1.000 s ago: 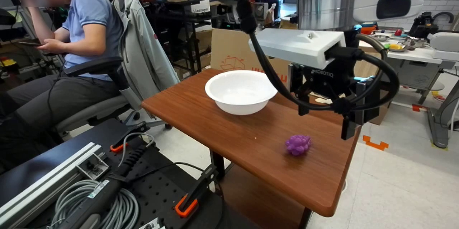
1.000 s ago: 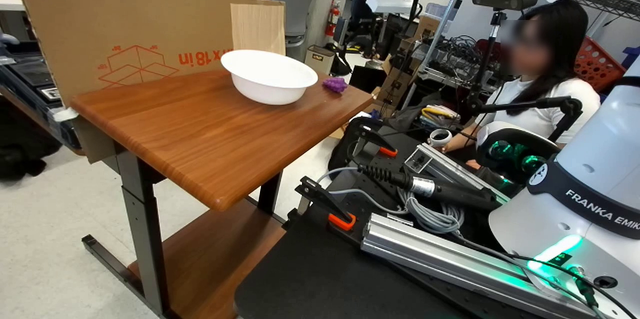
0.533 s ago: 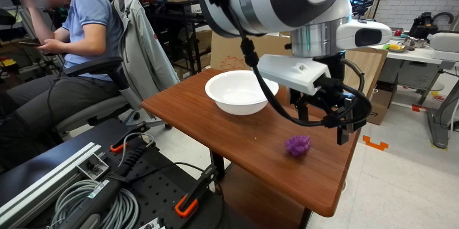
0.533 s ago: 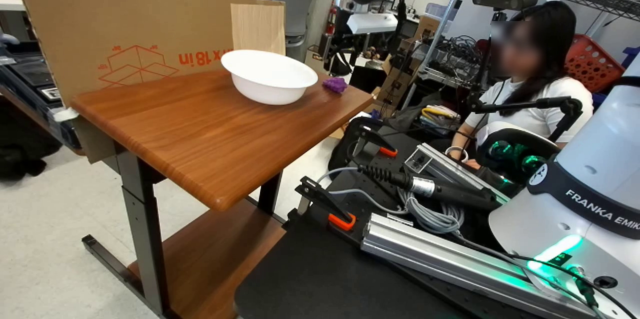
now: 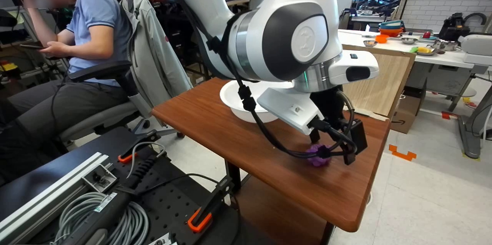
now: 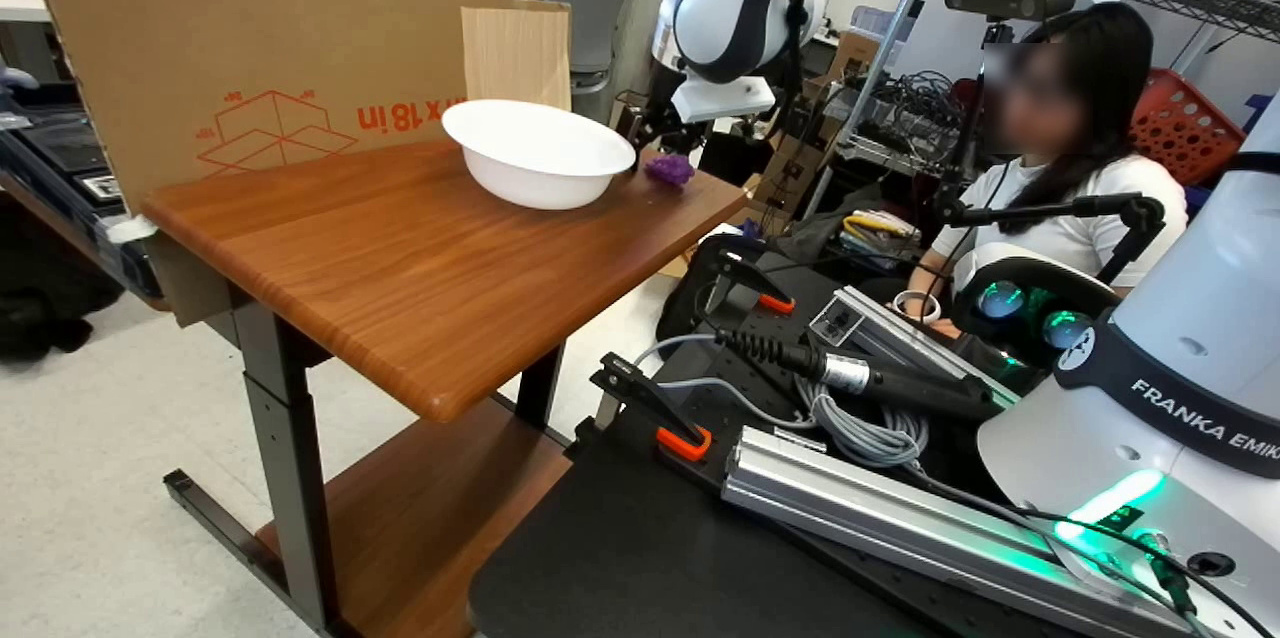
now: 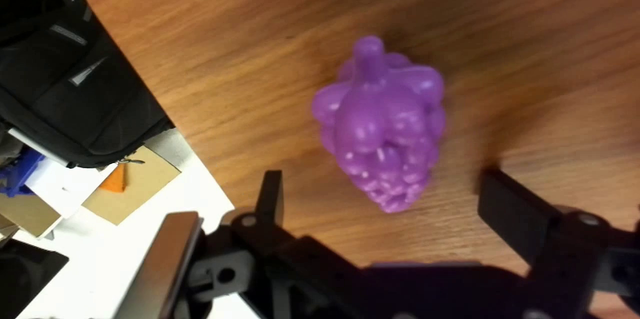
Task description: Put the plastic grapes in the bowl
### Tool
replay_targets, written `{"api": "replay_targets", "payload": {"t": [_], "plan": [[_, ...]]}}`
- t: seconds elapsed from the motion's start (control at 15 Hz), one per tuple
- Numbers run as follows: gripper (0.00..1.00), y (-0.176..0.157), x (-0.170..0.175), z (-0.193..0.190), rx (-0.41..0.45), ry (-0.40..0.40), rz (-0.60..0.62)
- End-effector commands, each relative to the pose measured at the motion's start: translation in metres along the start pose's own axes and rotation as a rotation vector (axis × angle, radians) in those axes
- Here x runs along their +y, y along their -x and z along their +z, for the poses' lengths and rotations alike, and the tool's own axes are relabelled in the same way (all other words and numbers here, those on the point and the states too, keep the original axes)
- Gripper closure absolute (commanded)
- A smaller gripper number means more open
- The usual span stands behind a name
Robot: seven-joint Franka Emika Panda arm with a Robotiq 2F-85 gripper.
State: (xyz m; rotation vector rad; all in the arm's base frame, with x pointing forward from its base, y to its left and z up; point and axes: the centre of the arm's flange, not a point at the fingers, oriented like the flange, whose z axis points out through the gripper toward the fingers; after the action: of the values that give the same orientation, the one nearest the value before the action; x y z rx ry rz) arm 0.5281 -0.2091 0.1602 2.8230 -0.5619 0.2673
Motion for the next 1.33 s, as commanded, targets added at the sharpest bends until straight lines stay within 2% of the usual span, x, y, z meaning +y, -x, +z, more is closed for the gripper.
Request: {"api": "replay_targets", "payload": {"t": [0.0,0.53,0.67,1.0,1.07,1.2,1.27], "plan": [[0.0,0.008,-0.008,0.002,0.029,0.0,0.021],[0.0,0.031,-0.005,-0.004,0.055,-0.034,0.078],[0.26,0.035,-0.005,-0.007,0.072,-0.046,0.097],[0.63,0.042,-0.008,-0.015,0.098,-0.073,0.145],[0.75,0.043,-0.004,-0.022,0.101,-0.083,0.167],[0.91,0.044,-0.001,-0.031,0.1,-0.096,0.185],[0.93,0.047,0.003,-0.045,0.094,-0.112,0.193]]}}
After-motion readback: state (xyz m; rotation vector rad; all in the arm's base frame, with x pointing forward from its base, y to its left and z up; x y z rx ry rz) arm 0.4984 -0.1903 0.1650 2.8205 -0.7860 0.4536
